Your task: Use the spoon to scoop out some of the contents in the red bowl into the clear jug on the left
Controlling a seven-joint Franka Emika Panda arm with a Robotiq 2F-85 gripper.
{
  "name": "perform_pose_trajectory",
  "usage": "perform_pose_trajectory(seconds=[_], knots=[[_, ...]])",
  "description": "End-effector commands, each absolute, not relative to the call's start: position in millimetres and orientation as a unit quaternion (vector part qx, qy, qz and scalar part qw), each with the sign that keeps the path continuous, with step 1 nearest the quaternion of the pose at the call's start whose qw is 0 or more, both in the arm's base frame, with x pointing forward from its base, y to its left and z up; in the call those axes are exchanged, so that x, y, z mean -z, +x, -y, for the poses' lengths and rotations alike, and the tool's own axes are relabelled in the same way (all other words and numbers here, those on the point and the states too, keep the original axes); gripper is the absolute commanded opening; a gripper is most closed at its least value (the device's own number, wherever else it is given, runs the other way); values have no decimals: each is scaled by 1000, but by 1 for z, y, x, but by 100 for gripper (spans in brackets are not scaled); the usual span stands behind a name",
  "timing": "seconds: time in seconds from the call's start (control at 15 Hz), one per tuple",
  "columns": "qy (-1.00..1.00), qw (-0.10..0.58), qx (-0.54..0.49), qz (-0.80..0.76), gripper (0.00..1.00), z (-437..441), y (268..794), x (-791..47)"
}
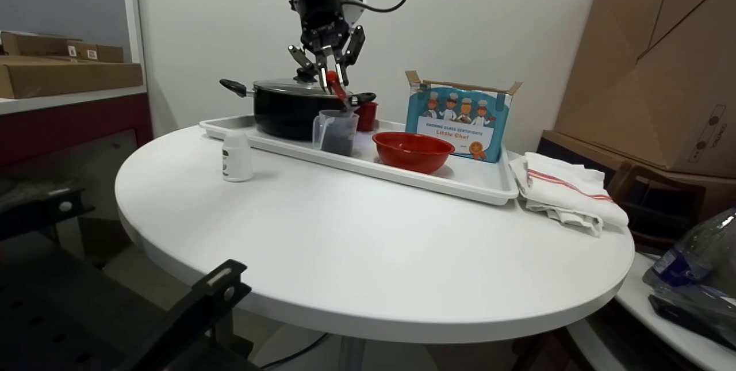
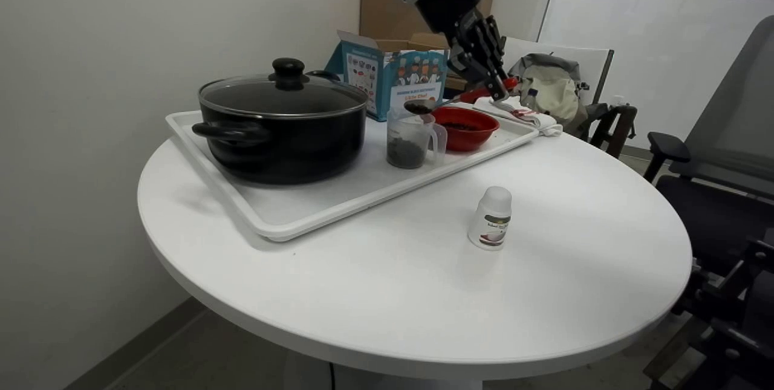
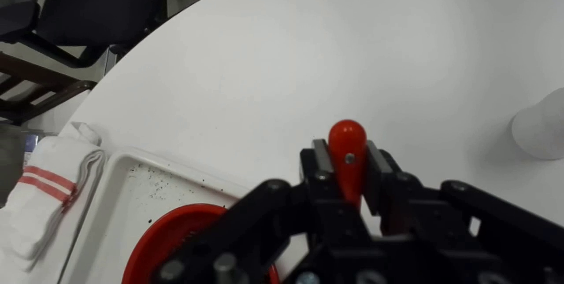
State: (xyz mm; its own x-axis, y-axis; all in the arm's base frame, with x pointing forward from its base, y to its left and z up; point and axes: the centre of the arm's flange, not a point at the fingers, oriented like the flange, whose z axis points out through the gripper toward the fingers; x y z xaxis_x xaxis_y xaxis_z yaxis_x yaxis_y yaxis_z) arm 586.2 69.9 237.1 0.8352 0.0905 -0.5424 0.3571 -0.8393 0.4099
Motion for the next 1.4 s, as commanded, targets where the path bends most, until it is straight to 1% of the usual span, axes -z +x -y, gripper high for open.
perform_pose_trajectory(seconds=[0.0,0.87,1.33], knots=[[915,281,264,-116,10,-72,589,-239],[893,346,254,-136,10,-81,586,-241],[881,369,255,-147,10,-82,582,-239]])
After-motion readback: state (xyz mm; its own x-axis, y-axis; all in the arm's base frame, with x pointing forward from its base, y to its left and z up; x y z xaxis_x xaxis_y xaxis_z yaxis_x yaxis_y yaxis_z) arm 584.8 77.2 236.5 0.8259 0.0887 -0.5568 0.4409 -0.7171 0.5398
